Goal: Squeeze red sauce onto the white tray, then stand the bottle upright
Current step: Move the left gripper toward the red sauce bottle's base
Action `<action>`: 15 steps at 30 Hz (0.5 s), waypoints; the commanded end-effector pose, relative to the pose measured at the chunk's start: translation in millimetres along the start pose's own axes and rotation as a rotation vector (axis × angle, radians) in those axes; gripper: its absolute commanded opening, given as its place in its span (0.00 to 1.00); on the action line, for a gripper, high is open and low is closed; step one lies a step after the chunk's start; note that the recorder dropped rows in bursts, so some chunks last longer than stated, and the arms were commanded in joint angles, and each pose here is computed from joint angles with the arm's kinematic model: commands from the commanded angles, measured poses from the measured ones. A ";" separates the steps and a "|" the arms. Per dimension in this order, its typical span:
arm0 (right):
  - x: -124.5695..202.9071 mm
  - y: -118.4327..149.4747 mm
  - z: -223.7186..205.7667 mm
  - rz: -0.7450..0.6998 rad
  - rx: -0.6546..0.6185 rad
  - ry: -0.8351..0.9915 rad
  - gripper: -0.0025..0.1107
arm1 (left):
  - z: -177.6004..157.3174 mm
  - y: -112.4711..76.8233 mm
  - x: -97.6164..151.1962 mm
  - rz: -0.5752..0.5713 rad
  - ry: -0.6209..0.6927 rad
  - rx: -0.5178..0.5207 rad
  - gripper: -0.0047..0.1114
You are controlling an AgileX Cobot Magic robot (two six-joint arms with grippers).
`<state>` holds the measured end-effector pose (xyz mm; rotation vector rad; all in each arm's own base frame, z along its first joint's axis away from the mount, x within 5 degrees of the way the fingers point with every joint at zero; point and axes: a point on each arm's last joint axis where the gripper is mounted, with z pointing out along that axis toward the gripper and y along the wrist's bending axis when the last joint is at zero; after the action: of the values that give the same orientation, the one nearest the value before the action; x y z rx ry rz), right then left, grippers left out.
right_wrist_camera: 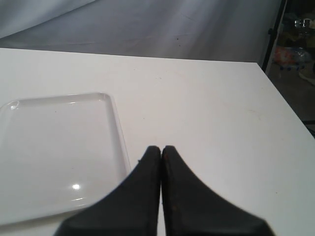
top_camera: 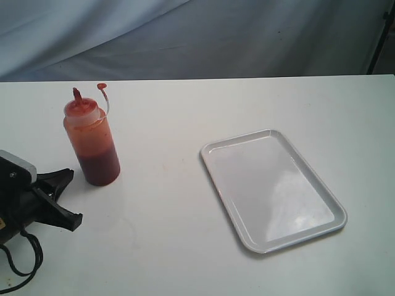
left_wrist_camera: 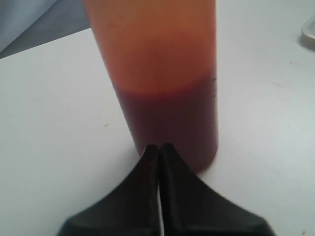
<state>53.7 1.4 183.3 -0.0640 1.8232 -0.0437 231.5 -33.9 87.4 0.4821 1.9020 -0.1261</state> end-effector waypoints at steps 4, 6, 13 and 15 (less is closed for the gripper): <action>0.8 -0.4 0.1 -0.007 0.008 0.001 0.02 | -0.3 0.2 -0.6 0.003 -0.011 -0.010 0.04; 0.8 -0.4 0.1 -0.007 0.008 0.001 0.02 | -0.3 0.2 -0.6 0.003 -0.011 -0.010 0.04; 0.8 -0.4 0.1 -0.007 0.008 0.001 0.02 | -0.3 0.2 -0.6 0.000 -0.011 -0.010 0.05; 0.8 -0.4 0.1 -0.007 0.008 0.001 0.02 | -0.3 0.2 -0.6 0.000 -0.011 -0.010 0.10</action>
<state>53.7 1.4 183.3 -0.0640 1.8232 -0.0437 231.6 -33.7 87.4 0.4795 1.9026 -0.1243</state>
